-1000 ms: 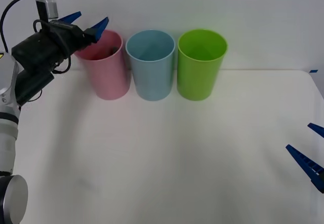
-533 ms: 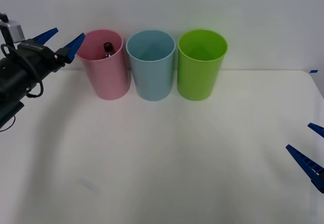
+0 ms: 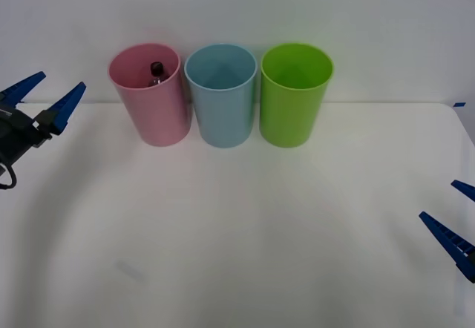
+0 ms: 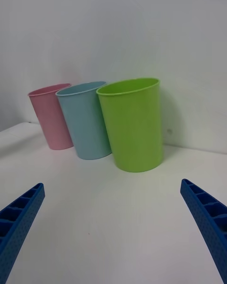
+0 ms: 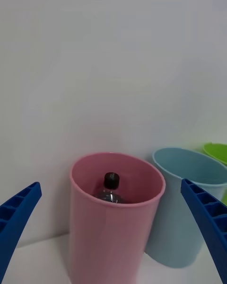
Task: Grasp the object on the table and drop it into the matching bin: aluminum can to the light blue bin, PET bottle to the pink bin.
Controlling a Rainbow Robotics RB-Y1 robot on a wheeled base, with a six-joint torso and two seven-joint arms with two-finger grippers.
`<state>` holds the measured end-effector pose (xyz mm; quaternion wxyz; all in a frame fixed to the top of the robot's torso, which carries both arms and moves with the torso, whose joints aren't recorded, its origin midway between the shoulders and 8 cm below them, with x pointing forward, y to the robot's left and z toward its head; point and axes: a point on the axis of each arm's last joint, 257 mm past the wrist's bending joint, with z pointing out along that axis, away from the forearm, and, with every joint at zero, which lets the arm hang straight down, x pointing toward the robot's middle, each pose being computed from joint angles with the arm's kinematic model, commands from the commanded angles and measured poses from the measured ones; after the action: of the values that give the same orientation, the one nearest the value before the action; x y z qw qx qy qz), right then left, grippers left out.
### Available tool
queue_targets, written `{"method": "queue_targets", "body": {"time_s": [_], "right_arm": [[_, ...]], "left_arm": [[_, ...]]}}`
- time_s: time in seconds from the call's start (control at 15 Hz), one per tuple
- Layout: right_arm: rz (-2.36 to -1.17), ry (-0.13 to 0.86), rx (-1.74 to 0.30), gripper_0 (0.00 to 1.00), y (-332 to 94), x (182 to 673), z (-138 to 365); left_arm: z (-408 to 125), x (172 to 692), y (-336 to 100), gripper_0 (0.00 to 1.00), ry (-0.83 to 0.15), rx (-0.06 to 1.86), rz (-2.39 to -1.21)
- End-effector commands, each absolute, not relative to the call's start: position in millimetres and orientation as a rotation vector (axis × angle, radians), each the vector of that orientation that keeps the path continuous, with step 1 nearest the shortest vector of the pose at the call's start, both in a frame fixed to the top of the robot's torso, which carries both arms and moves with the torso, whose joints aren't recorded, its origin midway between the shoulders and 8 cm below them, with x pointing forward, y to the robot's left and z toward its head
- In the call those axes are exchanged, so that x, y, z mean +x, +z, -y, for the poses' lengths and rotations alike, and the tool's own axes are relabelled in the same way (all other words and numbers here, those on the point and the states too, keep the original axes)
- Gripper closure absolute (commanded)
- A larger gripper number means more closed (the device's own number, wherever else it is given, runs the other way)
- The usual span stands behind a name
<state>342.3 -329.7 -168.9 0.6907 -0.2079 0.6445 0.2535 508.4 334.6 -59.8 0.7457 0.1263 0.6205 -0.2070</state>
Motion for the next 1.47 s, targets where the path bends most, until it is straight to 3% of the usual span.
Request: {"method": "queue_targets", "body": {"time_s": [0.07, 0.4, 1.13, 1.47], "right_arm": [[-1.441, 0.567, -0.465, 0.00, -168.9, 342.3, 329.7], [-1.441, 0.567, -0.465, 0.00, -168.9, 342.3, 329.7], [-1.441, 0.567, -0.465, 0.00, -168.9, 342.3, 329.7], [-1.441, 0.567, -0.465, 0.00, -168.9, 342.3, 329.7]], "left_arm": [[-351.1, 480.0, -77.6, 0.00, -0.447, 0.306, -1.395], [-371.0, 439.5, -111.2, 0.00, -0.417, 0.374, -1.462], [-381.7, 343.0, -165.9, 0.00, -0.481, 0.535, -1.602], [-391.4, 316.2, -185.4, 0.00, -0.462, 0.566, -1.667]]}}
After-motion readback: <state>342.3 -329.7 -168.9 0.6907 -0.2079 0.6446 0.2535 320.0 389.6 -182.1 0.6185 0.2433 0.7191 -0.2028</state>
